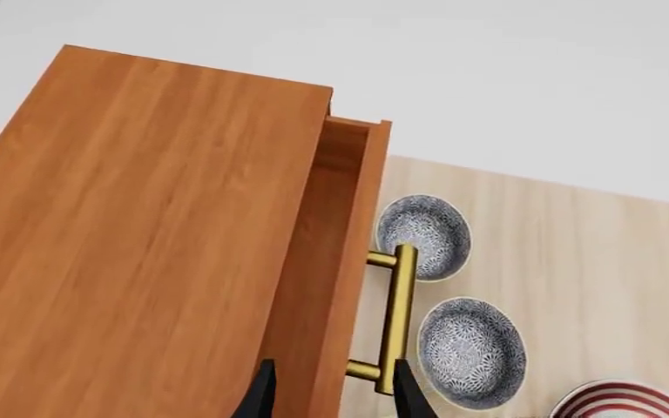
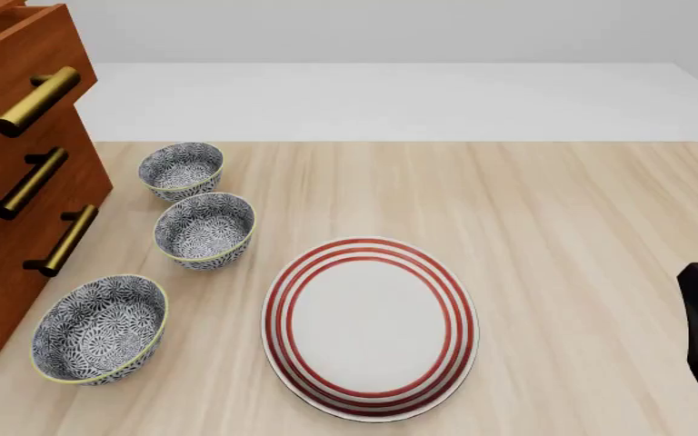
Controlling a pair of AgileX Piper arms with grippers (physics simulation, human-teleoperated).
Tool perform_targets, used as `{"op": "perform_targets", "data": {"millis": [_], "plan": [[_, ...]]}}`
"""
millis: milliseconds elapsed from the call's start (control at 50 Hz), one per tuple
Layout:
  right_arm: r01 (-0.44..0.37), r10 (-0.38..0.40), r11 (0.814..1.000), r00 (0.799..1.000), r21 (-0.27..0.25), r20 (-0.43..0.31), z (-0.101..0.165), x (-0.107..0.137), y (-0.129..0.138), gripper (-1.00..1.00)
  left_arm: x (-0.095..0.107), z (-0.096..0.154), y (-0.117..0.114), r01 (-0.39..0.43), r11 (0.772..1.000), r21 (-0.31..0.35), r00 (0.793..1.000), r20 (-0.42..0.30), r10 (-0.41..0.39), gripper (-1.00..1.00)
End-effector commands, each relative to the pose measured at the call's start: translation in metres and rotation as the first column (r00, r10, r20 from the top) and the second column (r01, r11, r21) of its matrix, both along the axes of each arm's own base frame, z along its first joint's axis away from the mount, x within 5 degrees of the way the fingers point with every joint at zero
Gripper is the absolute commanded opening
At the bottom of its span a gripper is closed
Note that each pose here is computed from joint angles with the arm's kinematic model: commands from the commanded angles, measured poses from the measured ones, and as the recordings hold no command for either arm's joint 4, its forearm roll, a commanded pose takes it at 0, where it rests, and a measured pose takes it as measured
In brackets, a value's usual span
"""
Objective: Open the top drawer of the cabinet.
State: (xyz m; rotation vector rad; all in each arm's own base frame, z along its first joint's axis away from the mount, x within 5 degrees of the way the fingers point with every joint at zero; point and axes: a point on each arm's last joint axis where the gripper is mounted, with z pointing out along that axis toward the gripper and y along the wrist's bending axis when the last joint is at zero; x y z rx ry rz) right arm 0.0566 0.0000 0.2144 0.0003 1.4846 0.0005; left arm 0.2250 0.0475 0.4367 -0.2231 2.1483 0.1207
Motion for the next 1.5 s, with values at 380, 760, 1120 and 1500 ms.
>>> {"op": "perform_targets", "data": {"millis": [380,760,1120,1500], "plan": [[0.000,0.000,1.000,1.000,0.000,0.000,0.000,0.000,0.000,1.00,0.015,-0.011,0.005,0.012,1.000,0.021,0.999,-0.034,-0.011,1.00],[0.000,0.000,1.000,1.000,0.000,0.000,0.000,0.000,0.000,1.00,0.020,-0.021,0.004,0.022,1.000,0.019,0.998,-0.051,-0.021,1.00],[0.000,0.000,1.000,1.000,0.000,0.000,0.000,0.000,0.000,1.00,0.024,-0.030,0.002,0.028,1.000,0.009,0.997,-0.066,-0.028,1.00],[0.000,0.000,1.000,1.000,0.000,0.000,0.000,0.000,0.000,1.00,0.030,-0.038,0.003,0.026,1.000,0.001,0.996,-0.081,-0.026,1.00]]}}
